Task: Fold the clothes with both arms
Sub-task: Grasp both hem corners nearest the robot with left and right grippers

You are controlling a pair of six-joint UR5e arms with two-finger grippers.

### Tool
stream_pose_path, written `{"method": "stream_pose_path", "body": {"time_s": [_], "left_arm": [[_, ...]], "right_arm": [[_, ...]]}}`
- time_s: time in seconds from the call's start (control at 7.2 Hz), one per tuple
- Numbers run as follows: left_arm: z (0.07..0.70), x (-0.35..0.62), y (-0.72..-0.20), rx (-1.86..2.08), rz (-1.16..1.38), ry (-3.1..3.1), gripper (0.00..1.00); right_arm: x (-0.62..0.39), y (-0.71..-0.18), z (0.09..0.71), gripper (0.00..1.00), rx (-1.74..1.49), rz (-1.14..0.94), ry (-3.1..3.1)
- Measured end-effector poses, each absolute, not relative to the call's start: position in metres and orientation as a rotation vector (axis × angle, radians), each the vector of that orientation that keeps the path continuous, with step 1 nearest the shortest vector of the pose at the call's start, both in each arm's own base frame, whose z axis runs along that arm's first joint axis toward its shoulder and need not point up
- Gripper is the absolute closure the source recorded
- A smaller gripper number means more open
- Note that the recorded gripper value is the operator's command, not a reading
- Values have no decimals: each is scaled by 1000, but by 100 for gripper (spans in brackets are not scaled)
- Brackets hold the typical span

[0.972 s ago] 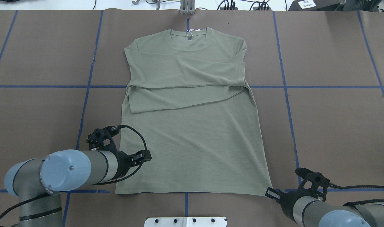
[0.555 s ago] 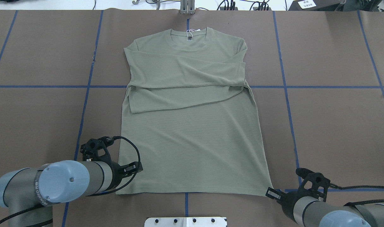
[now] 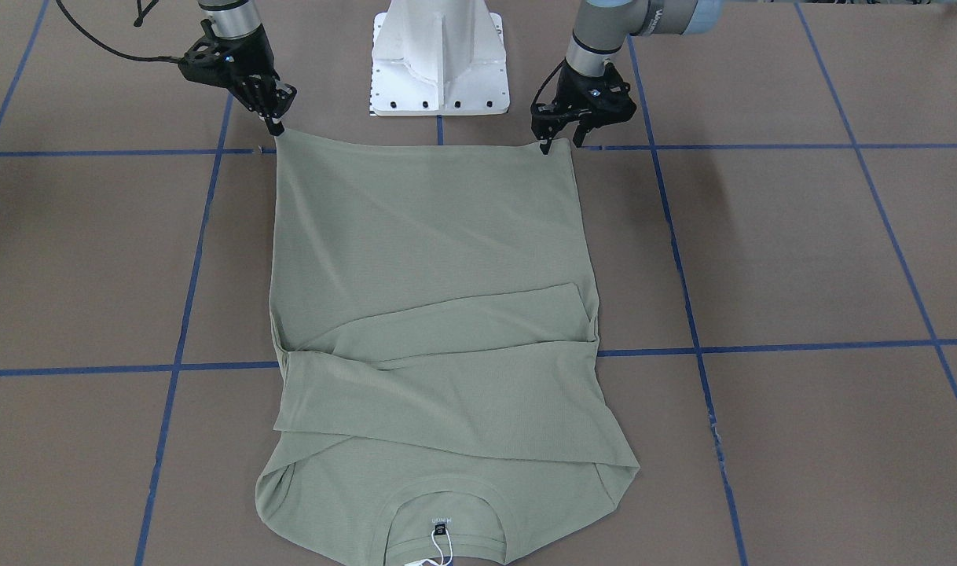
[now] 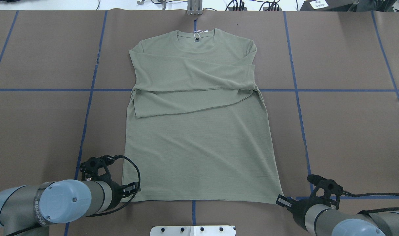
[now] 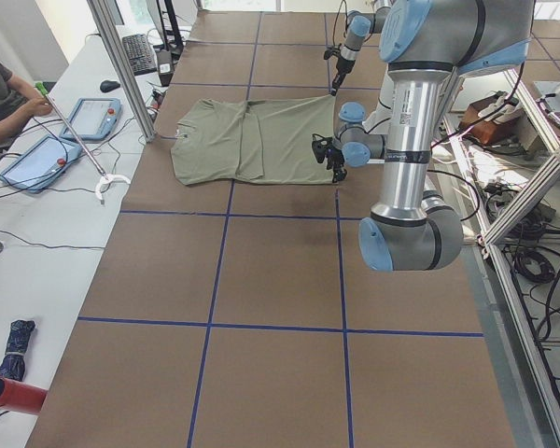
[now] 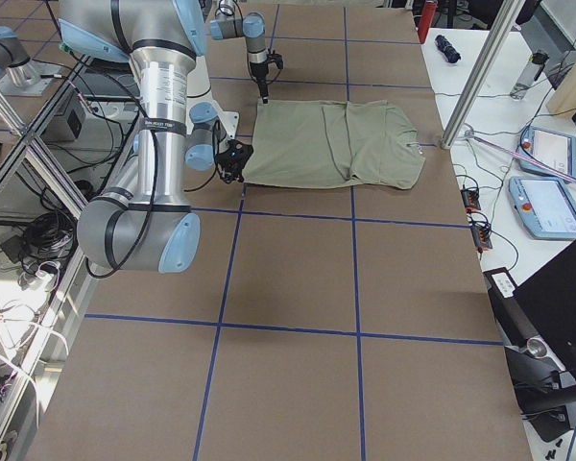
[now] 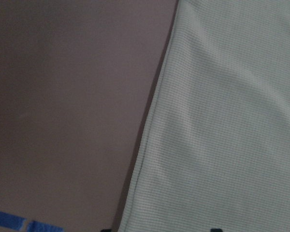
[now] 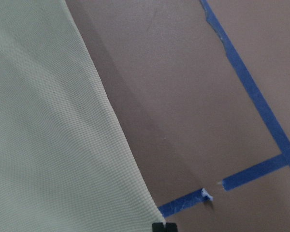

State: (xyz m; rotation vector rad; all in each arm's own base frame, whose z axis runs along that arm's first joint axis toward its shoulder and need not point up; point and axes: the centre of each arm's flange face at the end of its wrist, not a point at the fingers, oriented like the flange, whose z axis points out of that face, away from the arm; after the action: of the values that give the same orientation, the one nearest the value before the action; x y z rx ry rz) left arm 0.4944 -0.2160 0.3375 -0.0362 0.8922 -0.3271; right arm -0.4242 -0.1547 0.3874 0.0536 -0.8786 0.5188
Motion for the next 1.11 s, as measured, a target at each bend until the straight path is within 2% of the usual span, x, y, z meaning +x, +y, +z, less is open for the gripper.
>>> {"method": "stream_pose_path", "body": {"time_s": [0.14,0.28,0.42,1.11], "left_arm": [[340,495,-213,-43,-323,886,52],[341,495,-211,-53,-318,884,91],[342,495,-209,-66,-313,882,100],[334,469,-197,-113,-358,901,100]], "right_arm": [[-424,-155,387,100,53,518,-879],[-424,-155,387,100,53,518,-880],[-424,-155,387,100,53,518,-880],[-423,-154,382,100,49,517,-889]]}}
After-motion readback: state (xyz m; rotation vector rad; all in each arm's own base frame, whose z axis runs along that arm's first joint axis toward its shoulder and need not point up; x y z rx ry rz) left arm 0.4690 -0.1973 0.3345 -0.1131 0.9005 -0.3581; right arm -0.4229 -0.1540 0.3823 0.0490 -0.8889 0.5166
